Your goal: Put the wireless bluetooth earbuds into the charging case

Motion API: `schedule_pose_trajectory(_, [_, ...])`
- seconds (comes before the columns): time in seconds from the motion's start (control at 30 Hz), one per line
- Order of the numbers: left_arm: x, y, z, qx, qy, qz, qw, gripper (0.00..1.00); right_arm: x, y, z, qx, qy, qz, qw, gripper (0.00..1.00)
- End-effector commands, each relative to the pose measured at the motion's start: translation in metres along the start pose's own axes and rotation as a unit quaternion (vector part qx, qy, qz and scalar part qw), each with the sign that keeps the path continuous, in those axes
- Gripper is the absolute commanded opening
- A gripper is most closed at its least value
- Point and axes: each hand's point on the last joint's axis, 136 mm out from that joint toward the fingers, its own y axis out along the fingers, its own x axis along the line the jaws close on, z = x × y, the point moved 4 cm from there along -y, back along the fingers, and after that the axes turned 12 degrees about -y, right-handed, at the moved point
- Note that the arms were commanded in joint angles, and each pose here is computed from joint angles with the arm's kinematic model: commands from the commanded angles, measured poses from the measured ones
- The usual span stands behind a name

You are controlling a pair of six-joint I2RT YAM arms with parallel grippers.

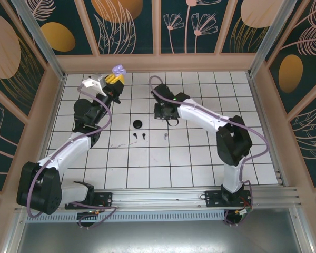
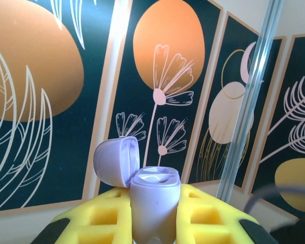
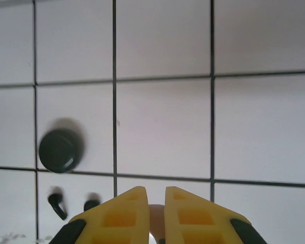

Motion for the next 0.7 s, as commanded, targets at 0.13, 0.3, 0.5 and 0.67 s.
schedule_pose_trajectory(0.13, [-0.012, -0.007, 0.020, 0.020, 0.048, 0.071, 0.996, 0.00, -0.013, -0.067, -0.060, -0.098, -0.016, -0.033, 0.994, 0.12])
schedule_pose_trajectory(0.3, [-0.016, -0.014, 0.041, 0.034, 0.059, 0.116, 0.991, 0.00, -0.013, -0.103, -0.082, -0.141, -0.027, -0.039, 0.989, 0.12])
schedule_pose_trajectory(0.5, [-0.029, -0.021, 0.062, 0.037, 0.082, 0.175, 0.980, 0.00, -0.009, -0.157, -0.101, -0.213, -0.039, -0.065, 0.974, 0.12])
schedule_pose_trajectory(0.67, [-0.045, -0.015, 0.074, 0.046, 0.112, 0.209, 0.970, 0.00, -0.005, -0.205, -0.108, -0.284, -0.056, -0.099, 0.952, 0.12])
